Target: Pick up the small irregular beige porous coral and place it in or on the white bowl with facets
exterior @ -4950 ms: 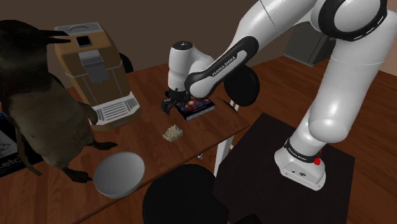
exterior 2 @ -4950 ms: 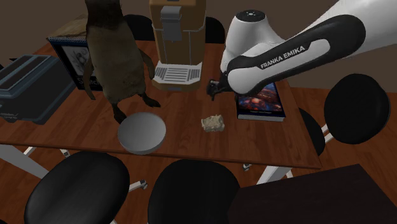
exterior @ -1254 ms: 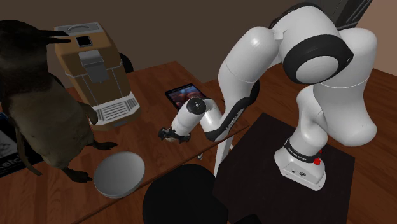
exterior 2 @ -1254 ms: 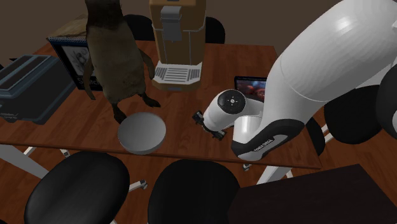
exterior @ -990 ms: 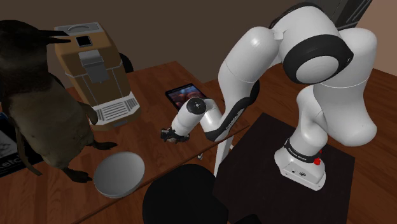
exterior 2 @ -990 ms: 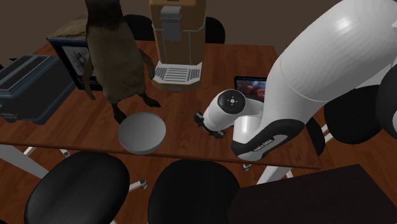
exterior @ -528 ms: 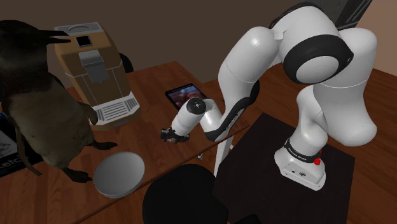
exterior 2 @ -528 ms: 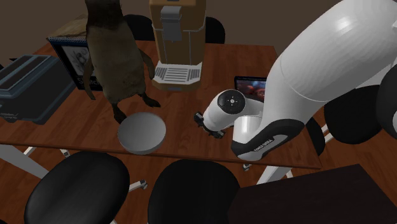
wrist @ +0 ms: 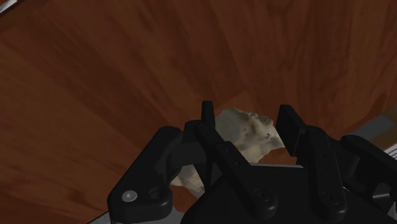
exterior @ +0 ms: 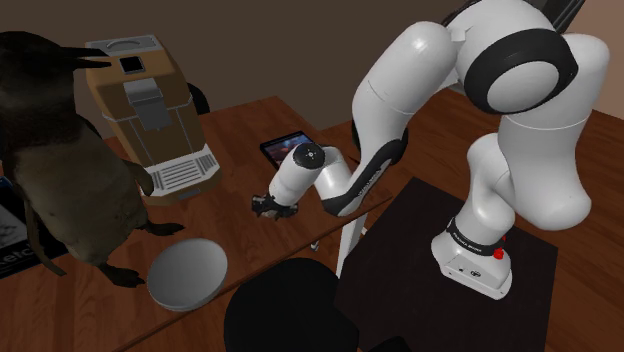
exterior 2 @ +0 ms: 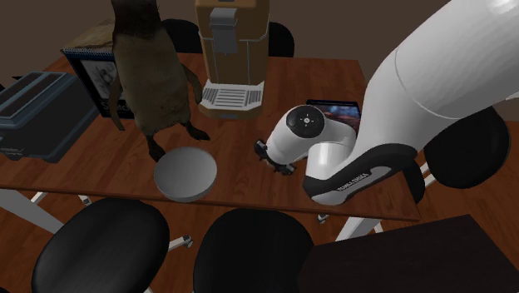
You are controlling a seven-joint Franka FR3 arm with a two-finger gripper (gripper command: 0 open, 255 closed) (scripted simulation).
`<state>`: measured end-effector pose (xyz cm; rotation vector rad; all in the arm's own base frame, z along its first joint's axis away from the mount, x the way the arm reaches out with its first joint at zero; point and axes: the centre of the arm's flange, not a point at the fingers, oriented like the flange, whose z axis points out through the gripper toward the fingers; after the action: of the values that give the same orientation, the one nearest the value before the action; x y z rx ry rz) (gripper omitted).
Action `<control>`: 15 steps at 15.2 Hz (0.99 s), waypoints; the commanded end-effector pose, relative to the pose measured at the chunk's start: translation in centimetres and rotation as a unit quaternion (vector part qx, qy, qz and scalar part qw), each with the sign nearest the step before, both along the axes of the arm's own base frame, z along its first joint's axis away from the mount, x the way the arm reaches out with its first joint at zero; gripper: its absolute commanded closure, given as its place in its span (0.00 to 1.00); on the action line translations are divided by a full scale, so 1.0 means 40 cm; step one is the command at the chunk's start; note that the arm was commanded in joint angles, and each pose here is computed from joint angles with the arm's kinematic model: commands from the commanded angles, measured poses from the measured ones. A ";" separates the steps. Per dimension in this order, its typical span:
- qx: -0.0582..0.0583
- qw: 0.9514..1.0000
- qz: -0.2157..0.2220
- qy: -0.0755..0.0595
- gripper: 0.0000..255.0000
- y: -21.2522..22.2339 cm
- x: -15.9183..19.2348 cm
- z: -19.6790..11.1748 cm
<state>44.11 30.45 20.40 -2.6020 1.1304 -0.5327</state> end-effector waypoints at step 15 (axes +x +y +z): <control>0.000 1.000 0.000 0.000 1.00 0.002 0.001 0.213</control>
<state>44.11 30.57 28.31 -2.6021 1.1304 -0.5330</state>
